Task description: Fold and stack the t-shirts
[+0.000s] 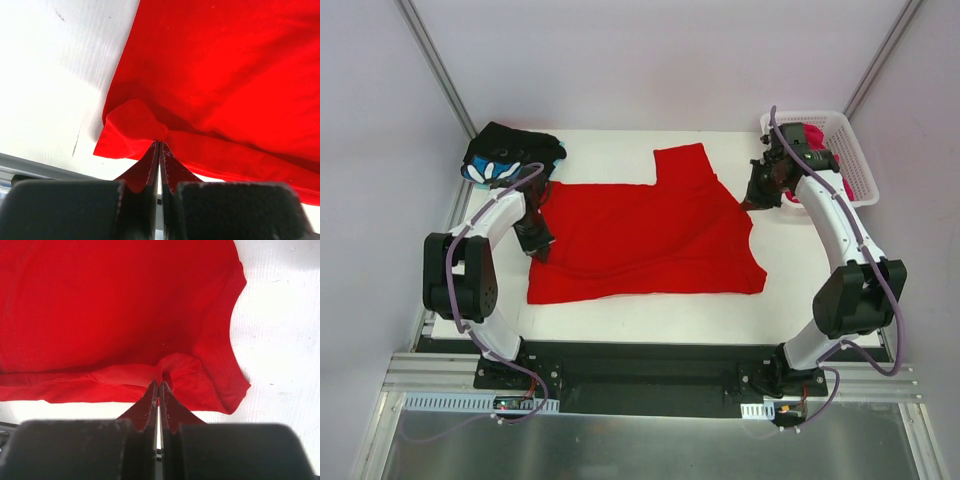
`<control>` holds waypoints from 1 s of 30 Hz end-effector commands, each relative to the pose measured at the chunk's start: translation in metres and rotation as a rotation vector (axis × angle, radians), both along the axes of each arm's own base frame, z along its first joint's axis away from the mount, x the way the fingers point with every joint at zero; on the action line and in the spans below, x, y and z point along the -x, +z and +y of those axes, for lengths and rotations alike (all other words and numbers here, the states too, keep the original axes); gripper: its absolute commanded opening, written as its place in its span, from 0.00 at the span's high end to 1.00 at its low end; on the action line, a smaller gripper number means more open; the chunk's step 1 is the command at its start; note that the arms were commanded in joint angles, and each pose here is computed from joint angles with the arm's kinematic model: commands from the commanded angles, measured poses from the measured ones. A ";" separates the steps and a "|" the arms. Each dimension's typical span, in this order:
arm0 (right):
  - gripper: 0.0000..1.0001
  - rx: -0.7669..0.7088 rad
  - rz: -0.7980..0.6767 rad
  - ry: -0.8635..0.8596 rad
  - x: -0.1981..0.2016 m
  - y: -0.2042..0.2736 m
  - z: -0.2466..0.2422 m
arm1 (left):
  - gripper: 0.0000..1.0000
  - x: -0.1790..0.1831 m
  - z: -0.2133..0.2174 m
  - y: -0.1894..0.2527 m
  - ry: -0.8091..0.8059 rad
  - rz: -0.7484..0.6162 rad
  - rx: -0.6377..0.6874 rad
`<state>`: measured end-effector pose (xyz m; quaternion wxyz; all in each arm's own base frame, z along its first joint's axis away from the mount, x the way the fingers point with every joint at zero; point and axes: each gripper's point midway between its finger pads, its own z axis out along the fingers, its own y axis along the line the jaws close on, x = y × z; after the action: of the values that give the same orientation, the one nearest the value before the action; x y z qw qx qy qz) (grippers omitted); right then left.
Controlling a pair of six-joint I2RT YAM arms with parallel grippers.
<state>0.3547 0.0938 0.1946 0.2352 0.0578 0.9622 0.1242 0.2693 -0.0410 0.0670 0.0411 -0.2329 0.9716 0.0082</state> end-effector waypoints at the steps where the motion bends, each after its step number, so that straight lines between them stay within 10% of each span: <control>1: 0.99 -0.021 -0.047 0.022 -0.016 0.008 0.004 | 1.00 -0.013 0.000 0.002 -0.017 -0.010 0.013; 23: 0.99 -0.040 0.031 0.051 -0.057 -0.032 0.019 | 1.00 -0.046 -0.002 -0.016 -0.047 0.022 0.006; 30: 0.71 -0.006 -0.003 0.048 -0.062 -0.020 0.017 | 1.00 -0.050 0.004 -0.009 -0.063 -0.005 -0.020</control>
<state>0.4084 0.1108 0.1413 0.1859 0.0482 0.9722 0.1342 0.3104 -0.0450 0.0441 0.0250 -0.2118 0.9769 0.0095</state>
